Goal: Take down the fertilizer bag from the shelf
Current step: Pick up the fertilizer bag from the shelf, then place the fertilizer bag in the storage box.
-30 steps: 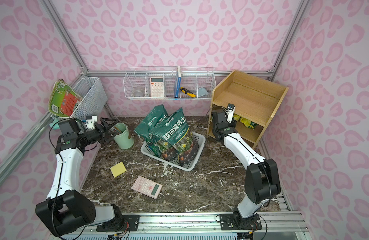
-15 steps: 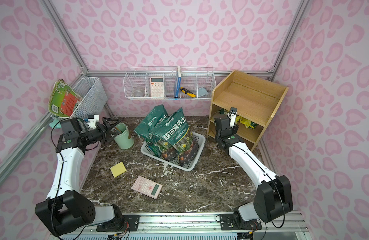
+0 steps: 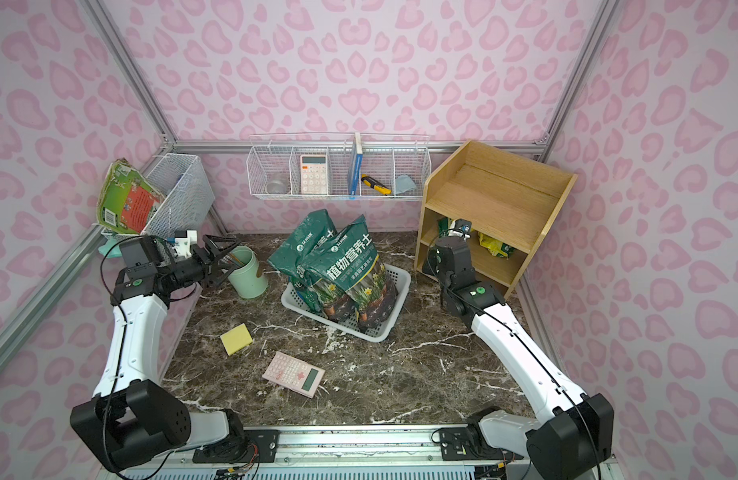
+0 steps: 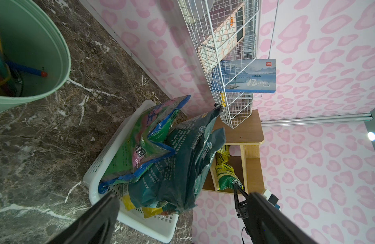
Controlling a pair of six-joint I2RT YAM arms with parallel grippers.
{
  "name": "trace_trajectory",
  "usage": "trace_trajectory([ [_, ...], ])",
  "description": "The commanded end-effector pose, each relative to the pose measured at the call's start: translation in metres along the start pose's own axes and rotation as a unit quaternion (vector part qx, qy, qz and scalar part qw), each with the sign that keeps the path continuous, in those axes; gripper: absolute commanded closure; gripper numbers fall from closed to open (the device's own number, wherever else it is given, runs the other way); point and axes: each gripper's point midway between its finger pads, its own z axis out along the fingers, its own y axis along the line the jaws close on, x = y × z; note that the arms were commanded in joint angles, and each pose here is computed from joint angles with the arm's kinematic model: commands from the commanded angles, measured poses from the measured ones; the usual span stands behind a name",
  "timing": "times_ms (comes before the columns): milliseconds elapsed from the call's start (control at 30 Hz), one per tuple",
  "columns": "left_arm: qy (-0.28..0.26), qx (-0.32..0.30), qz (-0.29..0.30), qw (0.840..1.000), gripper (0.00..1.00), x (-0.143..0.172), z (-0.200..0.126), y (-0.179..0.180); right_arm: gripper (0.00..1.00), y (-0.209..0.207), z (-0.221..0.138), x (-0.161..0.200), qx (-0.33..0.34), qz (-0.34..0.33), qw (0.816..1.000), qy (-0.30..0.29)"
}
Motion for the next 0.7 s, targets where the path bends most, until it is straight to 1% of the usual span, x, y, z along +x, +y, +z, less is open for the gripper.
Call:
trace_trajectory([
  [0,0.0,0.002,0.006,1.0,0.01,0.0,-0.001,-0.002,1.0,0.032,-0.006,-0.011,-0.077,0.004,0.997,-0.008],
  [233,-0.001,0.003,0.006,1.0,0.01,-0.001,-0.001,-0.003,1.0,0.062,-0.013,0.007,-0.167,0.019,0.985,0.041],
  [367,-0.001,0.003,0.006,1.0,0.01,-0.001,-0.001,-0.003,1.0,0.081,-0.018,0.018,-0.225,0.03,0.971,0.07],
  [500,0.0,0.001,0.004,1.0,0.01,0.0,0.0,-0.001,1.0,0.095,-0.019,0.039,-0.262,0.045,0.958,0.109],
  [667,-0.001,0.002,0.006,1.0,0.01,0.0,-0.001,-0.002,1.0,0.104,-0.013,0.065,-0.288,0.061,0.943,0.154],
])
